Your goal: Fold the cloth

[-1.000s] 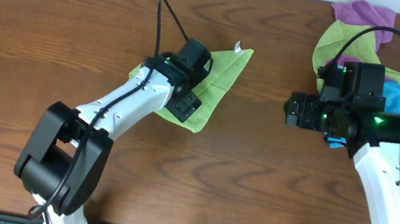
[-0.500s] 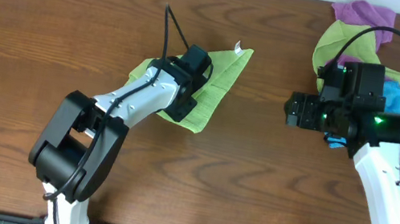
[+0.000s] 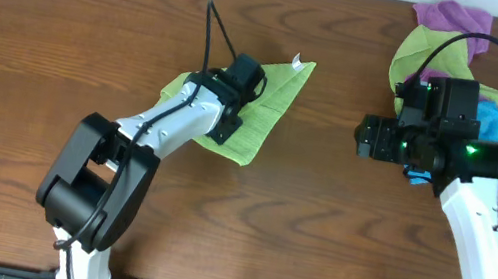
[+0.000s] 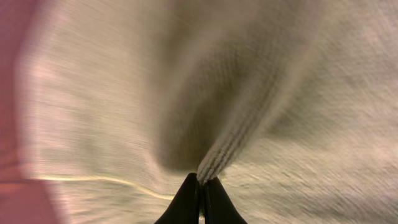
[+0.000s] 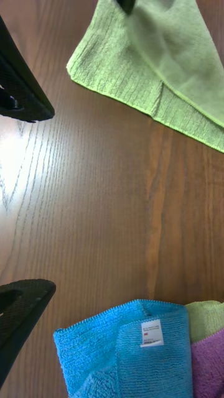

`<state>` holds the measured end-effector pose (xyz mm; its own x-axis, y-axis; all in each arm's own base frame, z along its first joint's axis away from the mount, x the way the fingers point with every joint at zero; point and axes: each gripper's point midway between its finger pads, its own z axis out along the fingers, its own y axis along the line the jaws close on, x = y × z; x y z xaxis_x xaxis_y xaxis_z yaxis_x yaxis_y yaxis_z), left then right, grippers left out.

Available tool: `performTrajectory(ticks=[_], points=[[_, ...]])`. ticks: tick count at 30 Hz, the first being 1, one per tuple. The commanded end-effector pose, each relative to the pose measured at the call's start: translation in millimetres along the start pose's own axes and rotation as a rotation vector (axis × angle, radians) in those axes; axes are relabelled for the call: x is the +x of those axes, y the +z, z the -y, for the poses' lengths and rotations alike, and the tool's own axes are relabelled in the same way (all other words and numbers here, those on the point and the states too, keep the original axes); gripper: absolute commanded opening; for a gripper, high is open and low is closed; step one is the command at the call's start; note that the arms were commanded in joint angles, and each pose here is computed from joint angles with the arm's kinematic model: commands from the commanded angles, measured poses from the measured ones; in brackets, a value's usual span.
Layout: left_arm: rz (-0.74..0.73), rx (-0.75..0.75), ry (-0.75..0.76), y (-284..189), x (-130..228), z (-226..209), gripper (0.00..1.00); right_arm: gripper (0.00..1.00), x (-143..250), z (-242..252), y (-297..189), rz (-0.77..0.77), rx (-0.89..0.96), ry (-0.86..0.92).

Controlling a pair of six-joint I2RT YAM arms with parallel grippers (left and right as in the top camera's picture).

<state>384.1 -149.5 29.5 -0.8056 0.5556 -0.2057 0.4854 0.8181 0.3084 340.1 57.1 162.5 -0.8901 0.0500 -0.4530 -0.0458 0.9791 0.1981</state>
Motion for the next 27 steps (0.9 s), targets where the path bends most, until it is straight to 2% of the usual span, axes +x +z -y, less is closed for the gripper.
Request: performTrajectory(ticks=[1,5,8,10,16,18,19,22,27], points=[[0.089,-0.199,-0.063,-16,-33,-47,0.06,0.8,2,2,2,-0.012,0.005,0.014],[0.185,-0.223,-0.162,-20,-56,-82,0.05,0.79,5,2,4,-0.028,0.007,0.016],[0.217,-0.186,-0.234,-12,-57,-106,0.06,0.79,7,3,6,-0.037,0.008,0.018],[0.225,-0.164,-0.288,-6,-52,-127,0.06,0.79,7,3,6,-0.037,0.008,0.018],[0.236,-0.217,-0.593,7,-18,-211,0.06,0.78,4,2,6,-0.025,0.005,0.017],[0.245,-0.146,-0.647,12,-12,-216,0.52,0.79,3,-2,6,-0.024,-0.015,0.016],[0.248,-0.109,-0.669,14,-11,-216,0.66,0.79,3,-5,6,-0.024,-0.034,0.015],[0.246,-0.03,-0.674,16,-9,-209,0.66,0.75,4,-22,8,-0.031,-0.096,-0.008],[0.159,0.006,-0.649,20,5,-190,0.77,0.71,15,-66,32,-0.088,-0.175,-0.107]])
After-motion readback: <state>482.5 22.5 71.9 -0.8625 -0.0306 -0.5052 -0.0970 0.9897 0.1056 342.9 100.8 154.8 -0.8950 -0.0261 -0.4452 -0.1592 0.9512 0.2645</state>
